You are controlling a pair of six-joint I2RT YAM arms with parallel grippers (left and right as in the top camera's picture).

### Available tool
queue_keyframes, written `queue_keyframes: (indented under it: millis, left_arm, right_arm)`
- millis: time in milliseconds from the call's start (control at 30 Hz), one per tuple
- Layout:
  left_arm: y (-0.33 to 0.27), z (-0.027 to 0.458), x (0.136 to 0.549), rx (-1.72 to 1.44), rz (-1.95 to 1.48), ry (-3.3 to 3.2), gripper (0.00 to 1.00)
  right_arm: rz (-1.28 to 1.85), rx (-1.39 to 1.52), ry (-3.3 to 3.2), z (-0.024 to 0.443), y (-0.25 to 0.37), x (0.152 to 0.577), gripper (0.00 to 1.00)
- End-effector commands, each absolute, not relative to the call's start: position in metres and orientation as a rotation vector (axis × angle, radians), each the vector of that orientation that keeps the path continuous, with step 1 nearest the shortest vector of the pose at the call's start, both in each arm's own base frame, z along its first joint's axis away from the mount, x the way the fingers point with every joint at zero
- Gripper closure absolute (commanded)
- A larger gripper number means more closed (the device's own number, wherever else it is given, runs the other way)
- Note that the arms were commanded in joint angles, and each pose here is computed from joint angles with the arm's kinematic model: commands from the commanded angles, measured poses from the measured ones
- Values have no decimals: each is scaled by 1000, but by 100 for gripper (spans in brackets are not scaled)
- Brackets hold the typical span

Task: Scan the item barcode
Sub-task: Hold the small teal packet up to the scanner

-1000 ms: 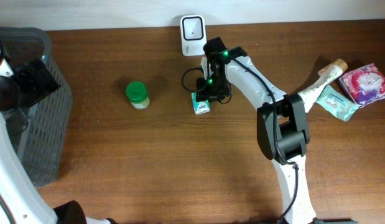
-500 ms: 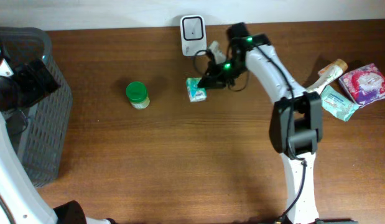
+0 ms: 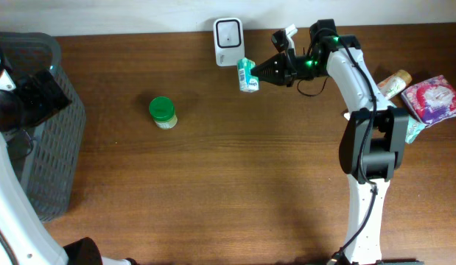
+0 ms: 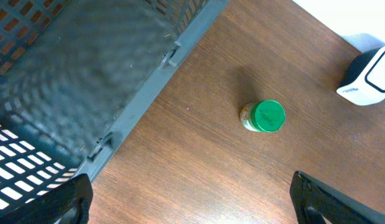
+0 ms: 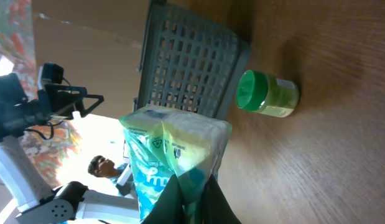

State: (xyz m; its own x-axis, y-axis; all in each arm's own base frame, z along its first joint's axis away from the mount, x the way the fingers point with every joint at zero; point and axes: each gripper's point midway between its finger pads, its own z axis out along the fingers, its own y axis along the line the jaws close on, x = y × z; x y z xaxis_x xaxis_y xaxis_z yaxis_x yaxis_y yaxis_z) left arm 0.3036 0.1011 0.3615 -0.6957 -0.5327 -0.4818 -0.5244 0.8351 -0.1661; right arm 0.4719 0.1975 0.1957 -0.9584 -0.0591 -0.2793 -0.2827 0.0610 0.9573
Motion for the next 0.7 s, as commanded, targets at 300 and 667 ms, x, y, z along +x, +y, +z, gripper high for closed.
queue_keyframes:
  millis: [300,667]
  left_arm:
    - [101,365,301,-782,-27,2475,1]
    - [101,365,301,-782,-26,2475,1]
  right_arm:
    - [2059,-446,2077,222,212,462,96]
    - [1214,-163,2771,113,213,482,96]
